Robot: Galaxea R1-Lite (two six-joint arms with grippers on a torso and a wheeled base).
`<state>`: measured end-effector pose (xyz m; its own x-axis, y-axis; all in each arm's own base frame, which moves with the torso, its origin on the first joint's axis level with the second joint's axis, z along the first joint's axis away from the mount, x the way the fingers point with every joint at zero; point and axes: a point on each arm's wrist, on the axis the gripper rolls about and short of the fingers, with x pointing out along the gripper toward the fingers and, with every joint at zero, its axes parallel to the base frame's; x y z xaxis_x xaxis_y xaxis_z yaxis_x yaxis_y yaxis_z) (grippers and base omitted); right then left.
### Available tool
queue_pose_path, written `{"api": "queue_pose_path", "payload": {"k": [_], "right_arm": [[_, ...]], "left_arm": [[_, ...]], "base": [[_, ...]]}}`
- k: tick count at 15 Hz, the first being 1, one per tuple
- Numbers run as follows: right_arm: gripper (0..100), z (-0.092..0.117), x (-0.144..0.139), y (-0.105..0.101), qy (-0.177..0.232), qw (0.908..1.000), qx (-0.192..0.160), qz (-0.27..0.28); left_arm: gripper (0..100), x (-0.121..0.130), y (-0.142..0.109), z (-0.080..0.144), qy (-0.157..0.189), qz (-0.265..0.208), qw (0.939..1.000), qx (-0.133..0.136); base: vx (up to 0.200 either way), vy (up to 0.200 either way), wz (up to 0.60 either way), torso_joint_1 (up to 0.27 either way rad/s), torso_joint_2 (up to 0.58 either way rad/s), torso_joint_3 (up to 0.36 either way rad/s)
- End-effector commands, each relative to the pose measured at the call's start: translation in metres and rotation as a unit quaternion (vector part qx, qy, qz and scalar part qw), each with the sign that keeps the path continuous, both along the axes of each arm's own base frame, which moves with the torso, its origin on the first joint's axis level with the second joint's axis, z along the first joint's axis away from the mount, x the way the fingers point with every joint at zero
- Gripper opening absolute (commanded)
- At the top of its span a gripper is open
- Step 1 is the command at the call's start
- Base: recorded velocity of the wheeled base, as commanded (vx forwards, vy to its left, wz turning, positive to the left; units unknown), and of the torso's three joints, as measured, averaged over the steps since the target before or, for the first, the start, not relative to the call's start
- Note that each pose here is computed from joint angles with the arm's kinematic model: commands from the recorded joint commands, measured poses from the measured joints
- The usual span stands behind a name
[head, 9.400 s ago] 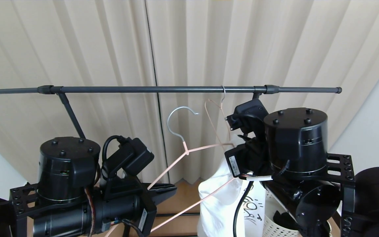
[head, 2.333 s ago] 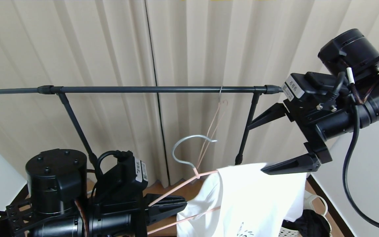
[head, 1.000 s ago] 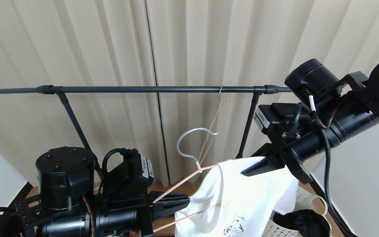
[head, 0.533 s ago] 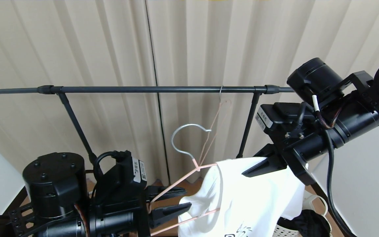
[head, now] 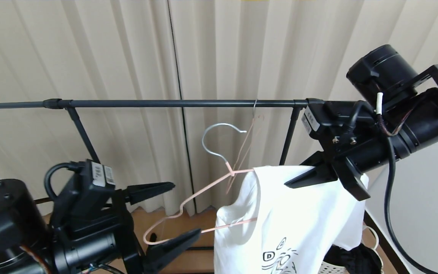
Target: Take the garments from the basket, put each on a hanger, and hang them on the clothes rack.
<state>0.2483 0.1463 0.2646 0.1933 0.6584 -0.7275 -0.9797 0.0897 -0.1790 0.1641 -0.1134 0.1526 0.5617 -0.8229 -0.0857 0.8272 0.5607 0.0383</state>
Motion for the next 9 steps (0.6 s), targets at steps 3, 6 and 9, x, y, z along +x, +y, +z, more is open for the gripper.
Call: {"api": "queue_pose_path", "payload": {"k": [3,6,9], "right_arm": [[0,0.025,-0.006,-0.006,-0.063,0.9965,-0.013,-0.053],[0,0.037,-0.013,-0.011,-0.123,0.9876,-0.028,-0.094],[0,0.040,-0.018,-0.016,-0.165,0.9789,-0.025,-0.118]], "left_arm": [[100,-0.010,0.034,0.016,0.050,0.105,0.9923,-0.043],[100,-0.011,0.033,0.010,0.196,0.121,0.9720,-0.047],[100,-0.004,0.010,-0.002,0.306,0.110,0.9452,-0.032]], "base": [[0.000,0.000,0.00,0.000,0.00,0.000],[0.000,0.000,0.00,0.000,0.00,0.000],[0.000,0.000,0.00,0.000,0.00,0.000]]}}
